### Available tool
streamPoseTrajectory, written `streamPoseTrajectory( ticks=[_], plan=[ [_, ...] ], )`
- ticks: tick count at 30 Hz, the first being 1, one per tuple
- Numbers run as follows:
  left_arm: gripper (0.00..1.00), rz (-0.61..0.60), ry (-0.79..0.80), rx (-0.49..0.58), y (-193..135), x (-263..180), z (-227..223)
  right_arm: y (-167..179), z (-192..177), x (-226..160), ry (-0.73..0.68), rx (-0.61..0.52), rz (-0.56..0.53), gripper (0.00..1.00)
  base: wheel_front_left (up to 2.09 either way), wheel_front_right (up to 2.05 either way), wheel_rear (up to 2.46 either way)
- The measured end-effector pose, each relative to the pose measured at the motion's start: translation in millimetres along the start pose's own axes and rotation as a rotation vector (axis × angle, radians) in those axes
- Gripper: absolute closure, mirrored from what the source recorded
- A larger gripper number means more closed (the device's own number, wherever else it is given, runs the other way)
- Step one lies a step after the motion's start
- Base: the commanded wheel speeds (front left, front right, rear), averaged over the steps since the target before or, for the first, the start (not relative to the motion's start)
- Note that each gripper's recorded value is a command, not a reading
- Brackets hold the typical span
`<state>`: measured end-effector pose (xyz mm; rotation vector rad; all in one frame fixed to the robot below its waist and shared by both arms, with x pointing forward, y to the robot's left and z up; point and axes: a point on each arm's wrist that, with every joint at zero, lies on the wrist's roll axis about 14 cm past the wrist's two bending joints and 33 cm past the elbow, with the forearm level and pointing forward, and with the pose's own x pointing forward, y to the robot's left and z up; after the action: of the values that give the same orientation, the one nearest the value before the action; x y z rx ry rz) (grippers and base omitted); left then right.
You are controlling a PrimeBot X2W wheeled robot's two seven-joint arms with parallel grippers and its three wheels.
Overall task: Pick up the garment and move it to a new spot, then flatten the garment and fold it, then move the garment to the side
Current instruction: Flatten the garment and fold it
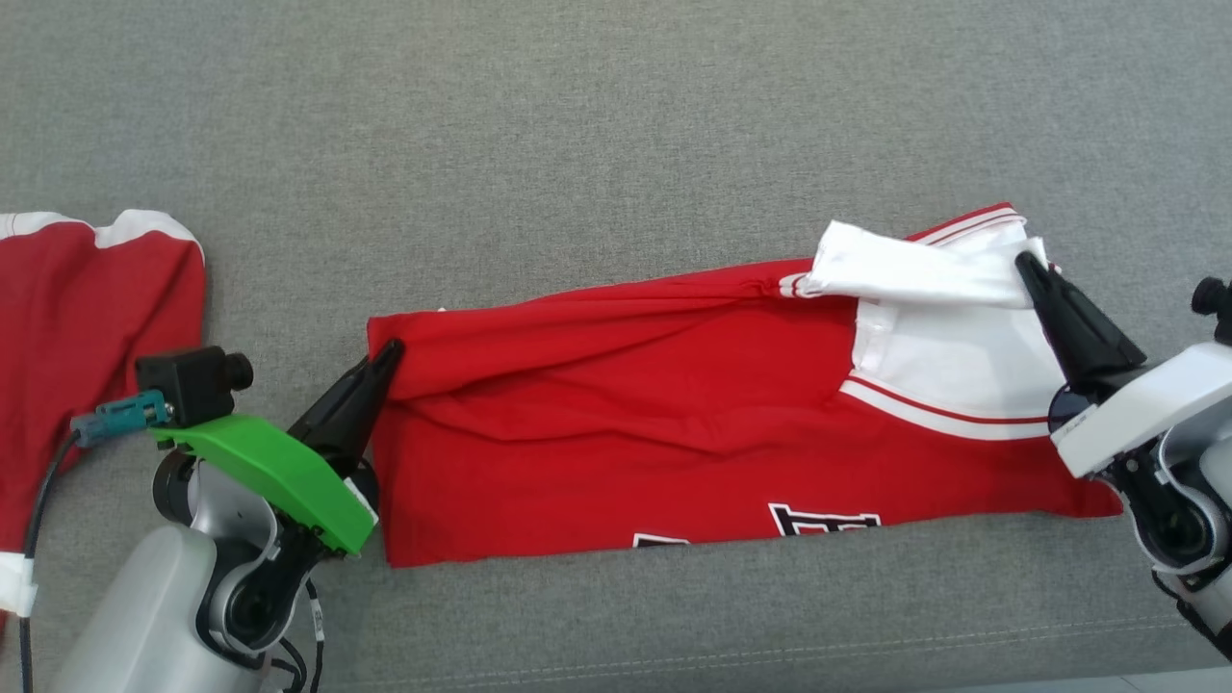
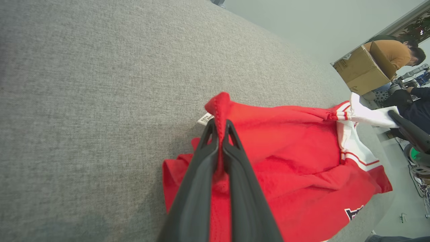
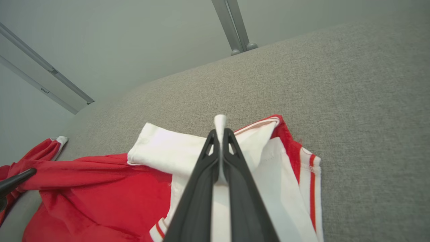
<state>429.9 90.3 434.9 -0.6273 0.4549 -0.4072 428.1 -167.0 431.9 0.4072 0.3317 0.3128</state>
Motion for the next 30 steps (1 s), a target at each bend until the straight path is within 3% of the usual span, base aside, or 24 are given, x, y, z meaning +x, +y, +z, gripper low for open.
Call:
streamPoseTrajectory(
  ticks=[5, 15, 30],
  plan=[
    [1.0, -0.003, 0.006, -0.03, -3, -4, -10, 0, -9, -18, 0.001, 0.043, -0.04, 1.0, 0.0, 0.0, 0.0],
    [1.0, -0.042, -0.014, -0.032, -16, -7, -10, -10, 9, -48, -0.062, 0.031, -0.107, 1.0, 0.0, 0.0, 0.0],
    [1.0, -0.014, 0.04, -0.028, -6, -20, -33, -6, -42, -75, 0.083, 0.026, -0.137, 1.0, 0.0, 0.0, 0.0]
  ],
)
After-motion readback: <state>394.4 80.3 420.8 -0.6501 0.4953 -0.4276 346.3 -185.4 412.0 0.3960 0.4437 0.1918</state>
